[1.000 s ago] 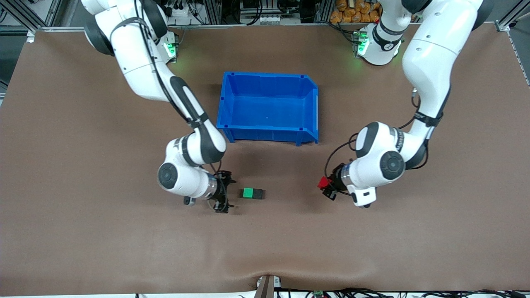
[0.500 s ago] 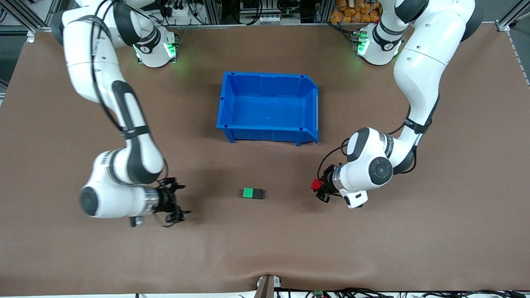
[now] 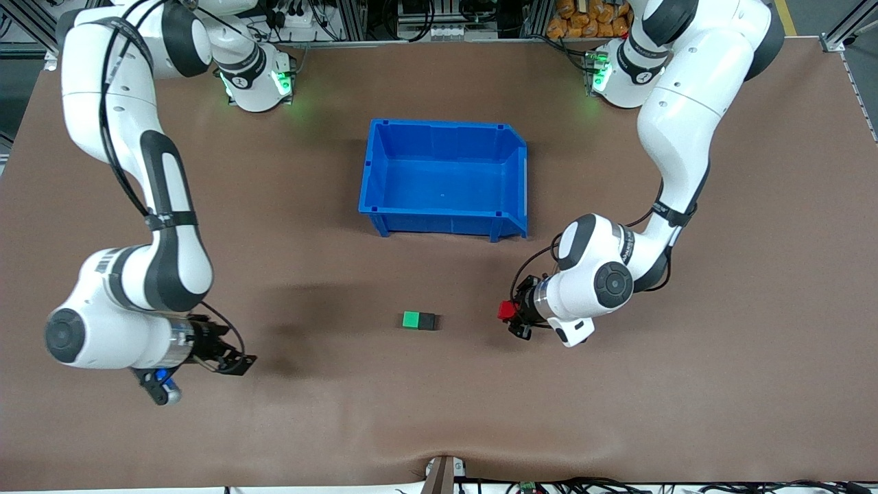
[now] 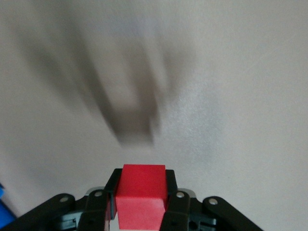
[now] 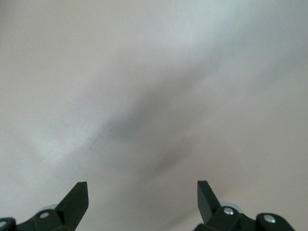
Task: Attach green and red cubes to black cube
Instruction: 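Retract the right gripper while the left gripper carries the red cube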
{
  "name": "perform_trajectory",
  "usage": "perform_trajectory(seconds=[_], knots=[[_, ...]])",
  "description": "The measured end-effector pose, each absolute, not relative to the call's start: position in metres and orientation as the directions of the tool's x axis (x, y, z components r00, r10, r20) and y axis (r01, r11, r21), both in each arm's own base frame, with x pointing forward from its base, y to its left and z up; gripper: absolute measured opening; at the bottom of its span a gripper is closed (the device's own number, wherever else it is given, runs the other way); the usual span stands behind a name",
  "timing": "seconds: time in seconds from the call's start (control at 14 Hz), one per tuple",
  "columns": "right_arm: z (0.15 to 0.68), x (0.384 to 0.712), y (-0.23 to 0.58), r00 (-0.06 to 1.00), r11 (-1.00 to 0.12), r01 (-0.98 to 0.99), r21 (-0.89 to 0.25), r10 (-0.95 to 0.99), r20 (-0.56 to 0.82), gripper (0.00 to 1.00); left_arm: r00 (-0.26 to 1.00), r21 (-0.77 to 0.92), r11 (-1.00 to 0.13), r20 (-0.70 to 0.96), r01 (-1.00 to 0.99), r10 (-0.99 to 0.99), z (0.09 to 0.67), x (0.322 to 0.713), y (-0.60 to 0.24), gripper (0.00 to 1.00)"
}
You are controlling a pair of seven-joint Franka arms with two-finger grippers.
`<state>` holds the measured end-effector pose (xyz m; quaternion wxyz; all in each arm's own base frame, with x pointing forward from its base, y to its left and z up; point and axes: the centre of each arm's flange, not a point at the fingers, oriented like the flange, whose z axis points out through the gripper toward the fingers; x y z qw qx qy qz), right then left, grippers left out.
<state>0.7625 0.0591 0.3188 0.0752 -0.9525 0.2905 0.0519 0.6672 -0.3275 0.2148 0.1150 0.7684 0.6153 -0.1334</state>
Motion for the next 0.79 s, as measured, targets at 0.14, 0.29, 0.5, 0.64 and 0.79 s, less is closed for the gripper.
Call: perform_trajectory(seconds=[0.14,0.29,0.5,0.64,0.79], knots=[[0.345,0.763,0.031,0.906,-0.903,-0.42,-0.092,-0.411,-0.103,1.0,0.182,0.023,-0.186,-0.361,0.982,0.914,0.208,0.667,-0.342,0.4],[0.379,0.758,0.018,0.949,-0.95,-0.311,0.003,-0.31,-0.055,1.0,0.175,0.024,-0.179,-0.368,0.984,0.913,0.203,0.666,-0.353,0.4],[0.465,0.73,0.015,0.974,-0.971,-0.212,0.111,-0.22,-0.059,1.0,0.145,0.02,-0.149,-0.396,0.989,0.907,0.199,0.672,-0.354,0.4],[0.523,0.702,0.006,0.974,-0.971,-0.201,0.127,-0.213,-0.084,1.0,0.112,0.009,-0.12,-0.423,0.993,0.899,0.198,0.675,-0.356,0.4],[0.573,0.674,-0.01,0.981,-0.981,-0.156,0.116,-0.167,-0.1,1.0,0.095,0.001,-0.105,-0.429,0.994,0.898,0.197,0.674,-0.362,0.4]])
